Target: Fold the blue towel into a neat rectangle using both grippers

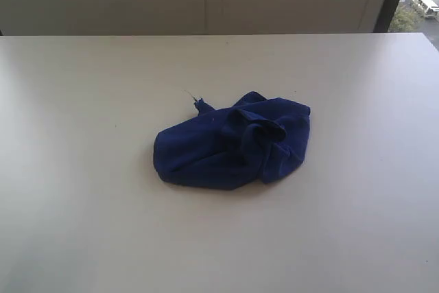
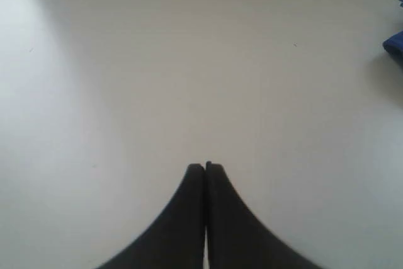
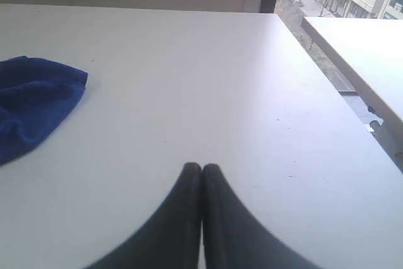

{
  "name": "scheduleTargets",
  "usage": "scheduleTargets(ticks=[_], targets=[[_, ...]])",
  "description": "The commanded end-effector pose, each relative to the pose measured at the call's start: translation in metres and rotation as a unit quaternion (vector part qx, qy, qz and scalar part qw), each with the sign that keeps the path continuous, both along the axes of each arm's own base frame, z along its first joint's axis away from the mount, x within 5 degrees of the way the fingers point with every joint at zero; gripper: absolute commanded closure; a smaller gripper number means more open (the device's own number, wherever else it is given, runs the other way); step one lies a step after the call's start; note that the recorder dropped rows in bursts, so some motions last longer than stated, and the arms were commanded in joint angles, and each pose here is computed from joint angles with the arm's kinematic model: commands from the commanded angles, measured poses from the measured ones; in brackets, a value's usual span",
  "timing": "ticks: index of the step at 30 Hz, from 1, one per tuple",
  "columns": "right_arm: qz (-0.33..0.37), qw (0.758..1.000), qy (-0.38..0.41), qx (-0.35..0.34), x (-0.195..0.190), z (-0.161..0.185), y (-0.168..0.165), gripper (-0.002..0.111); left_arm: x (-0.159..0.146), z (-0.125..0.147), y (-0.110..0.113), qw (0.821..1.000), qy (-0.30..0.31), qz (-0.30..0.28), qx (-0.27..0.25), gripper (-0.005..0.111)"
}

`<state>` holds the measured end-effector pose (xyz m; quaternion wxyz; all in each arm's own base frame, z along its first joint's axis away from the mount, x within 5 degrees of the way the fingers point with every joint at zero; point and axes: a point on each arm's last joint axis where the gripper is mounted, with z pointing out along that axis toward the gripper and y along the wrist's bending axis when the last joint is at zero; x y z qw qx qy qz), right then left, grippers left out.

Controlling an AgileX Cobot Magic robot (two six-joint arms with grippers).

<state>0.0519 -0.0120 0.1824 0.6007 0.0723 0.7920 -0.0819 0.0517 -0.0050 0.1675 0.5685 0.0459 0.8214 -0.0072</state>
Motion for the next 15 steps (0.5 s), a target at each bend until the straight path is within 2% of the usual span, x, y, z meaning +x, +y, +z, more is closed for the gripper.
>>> scheduleTargets(ticks=[1,10,15], targets=[[-0.002,1.0,-0.004,0.001,0.0,-0.0006,-0.0002,0.108,-0.0001,-0.001,0.0001,1.0,-0.001,0.001,0.0,0.107],[-0.002,1.0,-0.005,0.001,0.0001,-0.0003,-0.0002,0.108,-0.0001,-0.001,0.0001,1.0,-0.001,0.001,0.0,0.107],[-0.002,0.999,-0.041,-0.008,0.0015,0.0061,-0.0006,0.108,-0.0001,-0.001,0.0001,1.0,-0.001,0.001,0.0,0.107]])
